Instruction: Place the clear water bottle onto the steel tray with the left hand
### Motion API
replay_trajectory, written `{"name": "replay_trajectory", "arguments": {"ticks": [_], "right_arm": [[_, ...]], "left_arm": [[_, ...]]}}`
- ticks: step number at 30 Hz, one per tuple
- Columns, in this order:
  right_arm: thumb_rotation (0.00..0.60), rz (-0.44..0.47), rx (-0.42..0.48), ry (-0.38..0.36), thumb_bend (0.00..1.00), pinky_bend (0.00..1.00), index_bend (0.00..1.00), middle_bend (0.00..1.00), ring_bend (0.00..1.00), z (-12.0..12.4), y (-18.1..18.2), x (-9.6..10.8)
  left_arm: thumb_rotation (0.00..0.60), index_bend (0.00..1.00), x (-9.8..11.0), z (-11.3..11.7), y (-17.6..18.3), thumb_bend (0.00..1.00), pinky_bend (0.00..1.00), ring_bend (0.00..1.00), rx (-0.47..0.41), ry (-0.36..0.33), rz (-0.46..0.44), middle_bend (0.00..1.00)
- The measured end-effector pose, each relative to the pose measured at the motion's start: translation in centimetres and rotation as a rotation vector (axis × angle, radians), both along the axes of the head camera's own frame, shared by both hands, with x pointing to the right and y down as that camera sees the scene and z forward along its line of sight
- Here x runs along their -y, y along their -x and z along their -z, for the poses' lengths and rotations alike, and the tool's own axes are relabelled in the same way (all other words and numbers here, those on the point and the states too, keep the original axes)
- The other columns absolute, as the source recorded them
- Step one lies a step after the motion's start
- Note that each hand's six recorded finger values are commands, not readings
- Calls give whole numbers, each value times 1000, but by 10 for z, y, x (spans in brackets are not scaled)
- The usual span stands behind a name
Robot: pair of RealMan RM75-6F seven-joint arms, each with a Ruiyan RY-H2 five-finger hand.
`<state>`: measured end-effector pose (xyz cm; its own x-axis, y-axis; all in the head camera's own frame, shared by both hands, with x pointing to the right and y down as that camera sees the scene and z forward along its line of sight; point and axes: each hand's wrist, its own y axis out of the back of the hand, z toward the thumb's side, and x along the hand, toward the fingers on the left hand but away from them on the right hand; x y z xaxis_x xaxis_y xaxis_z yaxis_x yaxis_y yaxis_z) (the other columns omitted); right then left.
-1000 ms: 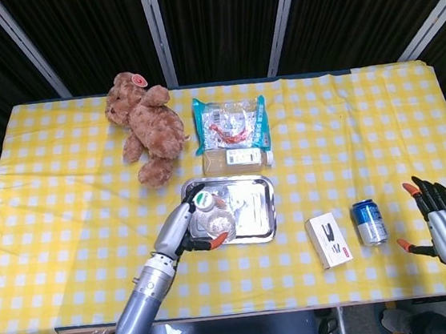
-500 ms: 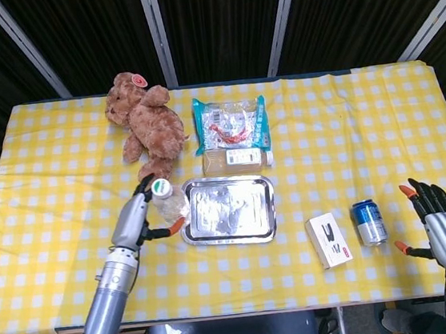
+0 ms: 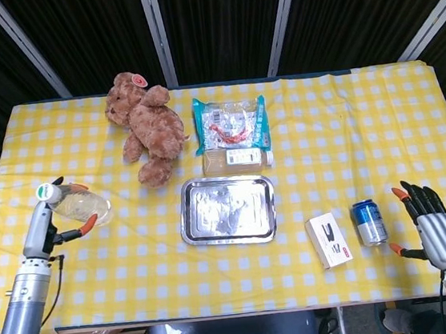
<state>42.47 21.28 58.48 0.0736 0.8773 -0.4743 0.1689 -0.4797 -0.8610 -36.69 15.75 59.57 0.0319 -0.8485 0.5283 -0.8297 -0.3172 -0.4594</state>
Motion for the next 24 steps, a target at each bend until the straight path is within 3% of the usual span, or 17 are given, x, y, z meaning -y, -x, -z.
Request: {"name": "replay_trajectory", "arguments": {"ticks": [3, 9, 24], "right_arm": [[600, 2, -2, 3, 49, 0, 111, 0, 0, -1, 1, 0], [600, 1, -3, 5, 49, 0, 111, 0, 0, -2, 0, 1], [600, -9, 15, -2, 49, 0, 111, 0, 0, 2, -3, 1]], "left_arm": [[600, 491, -5, -9, 18, 467, 39, 13, 17, 27, -12, 486], [600, 491, -2, -14, -7, 467, 39, 13, 11, 36, -75, 486], [600, 491, 4, -16, -159, 466, 39, 13, 2, 3, -283, 486]]}}
